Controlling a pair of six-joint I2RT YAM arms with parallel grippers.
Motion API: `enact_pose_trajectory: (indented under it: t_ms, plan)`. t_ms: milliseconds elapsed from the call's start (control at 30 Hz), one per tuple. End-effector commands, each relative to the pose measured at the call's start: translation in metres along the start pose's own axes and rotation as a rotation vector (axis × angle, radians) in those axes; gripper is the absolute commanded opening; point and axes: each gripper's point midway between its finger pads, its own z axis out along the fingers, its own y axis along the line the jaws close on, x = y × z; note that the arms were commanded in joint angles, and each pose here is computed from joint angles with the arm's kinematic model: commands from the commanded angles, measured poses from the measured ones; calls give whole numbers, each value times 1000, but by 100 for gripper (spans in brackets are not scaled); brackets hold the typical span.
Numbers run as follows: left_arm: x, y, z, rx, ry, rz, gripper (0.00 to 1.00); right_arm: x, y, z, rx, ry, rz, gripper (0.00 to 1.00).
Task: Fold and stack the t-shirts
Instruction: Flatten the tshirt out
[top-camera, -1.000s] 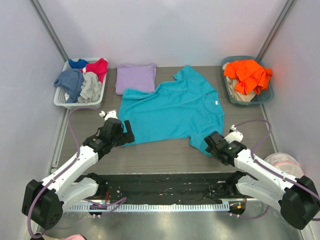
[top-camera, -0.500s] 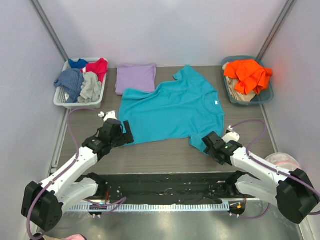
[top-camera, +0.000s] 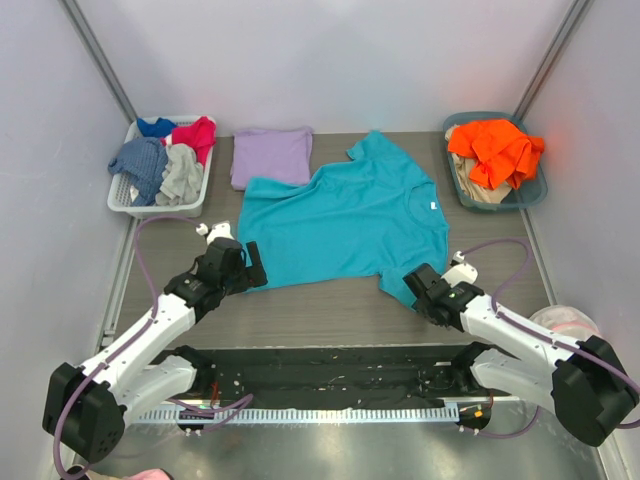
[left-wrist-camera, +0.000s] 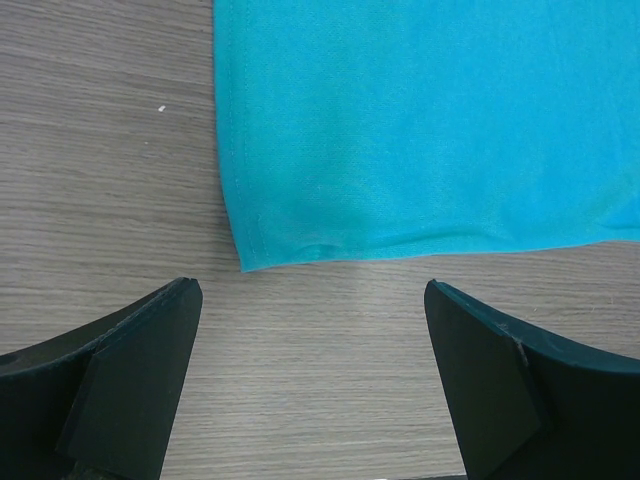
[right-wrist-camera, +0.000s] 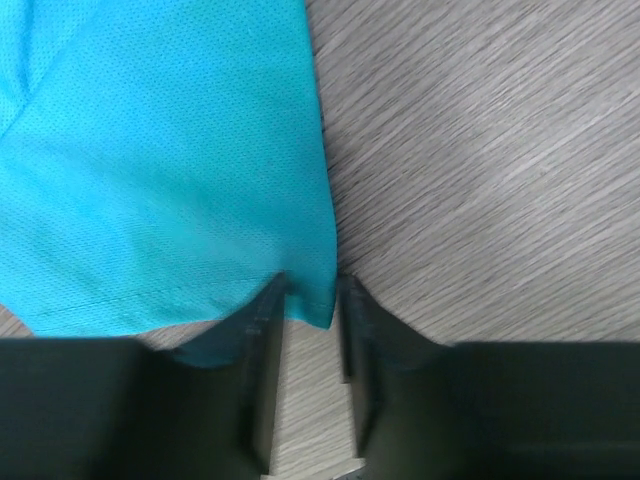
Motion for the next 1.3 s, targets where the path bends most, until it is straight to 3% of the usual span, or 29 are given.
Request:
enact_pose_trajectory:
  t_ms: [0, 167, 367, 500, 733, 1267]
  plan:
    - [-6, 4, -2, -24, -35, -6, 100, -2, 1, 2, -3, -21, -1, 21]
    - [-8, 11, 2, -65, -46, -5, 100, -2, 2, 2, -7, -21, -7, 1]
    - [-6, 14, 23, -130, -31, -6, 90, -2, 2, 1, -13, -22, -11, 1]
    - [-4, 10, 38, -146, -1, 3, 71, -2, 1, 1, -16, -19, -15, 1]
    - [3, 9, 48, -150, 26, 0, 57, -2, 0, 1, -20, -23, -12, 1]
    - [13, 14, 55, -187, 53, -16, 50, -1, 1, 0, -22, -17, -18, 1]
